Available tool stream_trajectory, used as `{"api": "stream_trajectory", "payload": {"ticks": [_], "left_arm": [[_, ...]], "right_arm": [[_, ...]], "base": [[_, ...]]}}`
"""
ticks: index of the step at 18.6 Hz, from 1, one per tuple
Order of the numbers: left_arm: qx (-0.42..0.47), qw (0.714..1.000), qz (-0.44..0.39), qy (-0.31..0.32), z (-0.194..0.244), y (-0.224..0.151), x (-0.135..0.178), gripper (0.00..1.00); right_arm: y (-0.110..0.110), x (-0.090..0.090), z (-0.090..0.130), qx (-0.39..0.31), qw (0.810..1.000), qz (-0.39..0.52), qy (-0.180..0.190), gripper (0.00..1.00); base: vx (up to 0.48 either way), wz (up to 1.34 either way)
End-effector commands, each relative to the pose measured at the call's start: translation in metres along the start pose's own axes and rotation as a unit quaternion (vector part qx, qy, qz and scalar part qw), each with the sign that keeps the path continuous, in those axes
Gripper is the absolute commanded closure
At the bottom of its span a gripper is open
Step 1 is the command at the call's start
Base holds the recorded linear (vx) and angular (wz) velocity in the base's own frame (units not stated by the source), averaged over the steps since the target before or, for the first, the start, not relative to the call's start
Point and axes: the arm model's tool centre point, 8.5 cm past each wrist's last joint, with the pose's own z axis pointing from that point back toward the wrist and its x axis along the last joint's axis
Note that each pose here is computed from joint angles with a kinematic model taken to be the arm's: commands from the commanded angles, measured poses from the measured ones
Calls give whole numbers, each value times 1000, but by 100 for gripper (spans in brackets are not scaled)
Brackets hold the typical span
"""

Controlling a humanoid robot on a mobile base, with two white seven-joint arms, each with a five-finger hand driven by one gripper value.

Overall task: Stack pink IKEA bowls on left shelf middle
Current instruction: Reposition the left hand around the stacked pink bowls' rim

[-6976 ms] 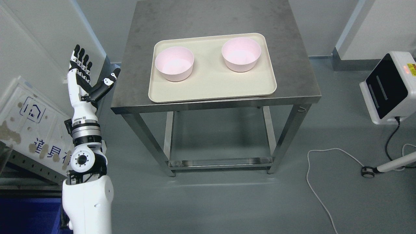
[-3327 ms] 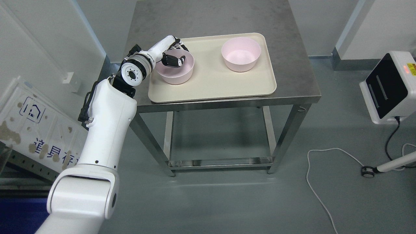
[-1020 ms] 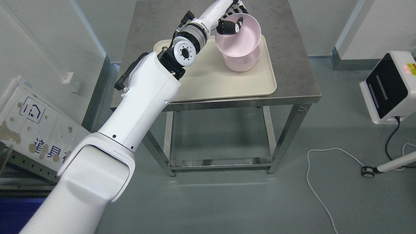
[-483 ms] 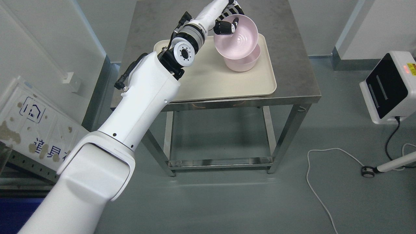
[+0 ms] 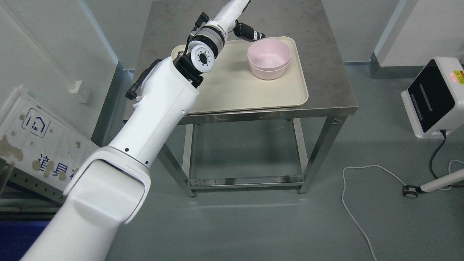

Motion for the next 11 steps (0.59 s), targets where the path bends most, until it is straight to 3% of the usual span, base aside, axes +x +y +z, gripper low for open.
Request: {"api": "stream_trajectory", "payload": {"ticks": [1,3,6,11], "left_arm": [[100,981,137,-94,29,59,-7,1],[38,977,135,-159,44,42,3,1],[-72,974,107,-186,62,-14,12,3],[-121,985,-44,-116,55,-45,6,3]], "right_arm": [[-11,0,0,-8,1000,1,0,0],[-11,0,0,-9,1000,1,0,0],[-11,0,0,-9,1000,1,0,0],[-11,0,0,-8,1000,1,0,0]], "base": [[0,0],[0,0],[0,0],[0,0]]}}
